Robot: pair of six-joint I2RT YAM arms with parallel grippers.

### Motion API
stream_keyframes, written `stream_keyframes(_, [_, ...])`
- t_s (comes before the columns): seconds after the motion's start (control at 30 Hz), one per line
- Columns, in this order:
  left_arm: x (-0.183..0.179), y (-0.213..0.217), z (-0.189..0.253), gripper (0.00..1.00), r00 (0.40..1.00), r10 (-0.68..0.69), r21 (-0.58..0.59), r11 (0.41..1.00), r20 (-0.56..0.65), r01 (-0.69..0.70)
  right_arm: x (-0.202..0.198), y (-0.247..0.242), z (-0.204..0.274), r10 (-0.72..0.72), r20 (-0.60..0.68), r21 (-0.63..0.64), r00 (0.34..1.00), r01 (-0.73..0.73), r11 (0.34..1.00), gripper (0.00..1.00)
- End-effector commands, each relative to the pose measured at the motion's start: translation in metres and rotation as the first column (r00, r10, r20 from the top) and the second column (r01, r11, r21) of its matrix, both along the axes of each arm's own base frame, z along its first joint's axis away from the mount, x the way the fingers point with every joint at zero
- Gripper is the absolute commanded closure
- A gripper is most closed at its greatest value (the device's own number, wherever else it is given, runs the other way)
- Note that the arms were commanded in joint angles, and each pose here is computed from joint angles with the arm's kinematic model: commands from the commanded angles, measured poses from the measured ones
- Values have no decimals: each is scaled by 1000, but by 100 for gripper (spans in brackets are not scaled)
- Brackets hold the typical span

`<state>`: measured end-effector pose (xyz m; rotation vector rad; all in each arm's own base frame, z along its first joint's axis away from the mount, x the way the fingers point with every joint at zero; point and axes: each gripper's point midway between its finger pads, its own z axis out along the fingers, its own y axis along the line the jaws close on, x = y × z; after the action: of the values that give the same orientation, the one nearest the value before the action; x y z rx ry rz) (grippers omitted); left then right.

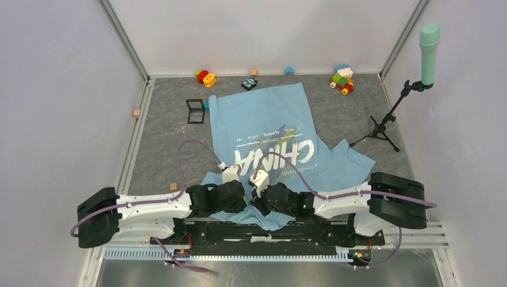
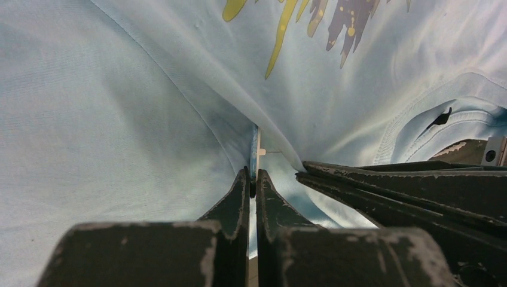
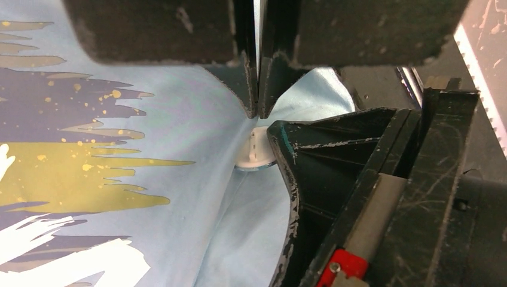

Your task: Pin the brooch onto the clothing

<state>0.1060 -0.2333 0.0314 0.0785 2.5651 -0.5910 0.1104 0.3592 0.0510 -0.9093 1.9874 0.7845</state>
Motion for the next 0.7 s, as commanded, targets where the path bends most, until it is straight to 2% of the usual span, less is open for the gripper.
stream_keyframes(0.0, [4,-10,9,98,1000,19,-52,999,16,-18,-6,16,10,58,2,52,998,-58,997,100])
stream_keyframes(0.33, [4,-10,6,98,999,31,-71,997,16,-30,-10,16,2,71,-19,32,997,-70,997,100])
stream_keyframes(0.67, [1,-9,5,98,1000,18,-70,997,6,-17,14,-9,6,-111,11,15,994,110,994,100])
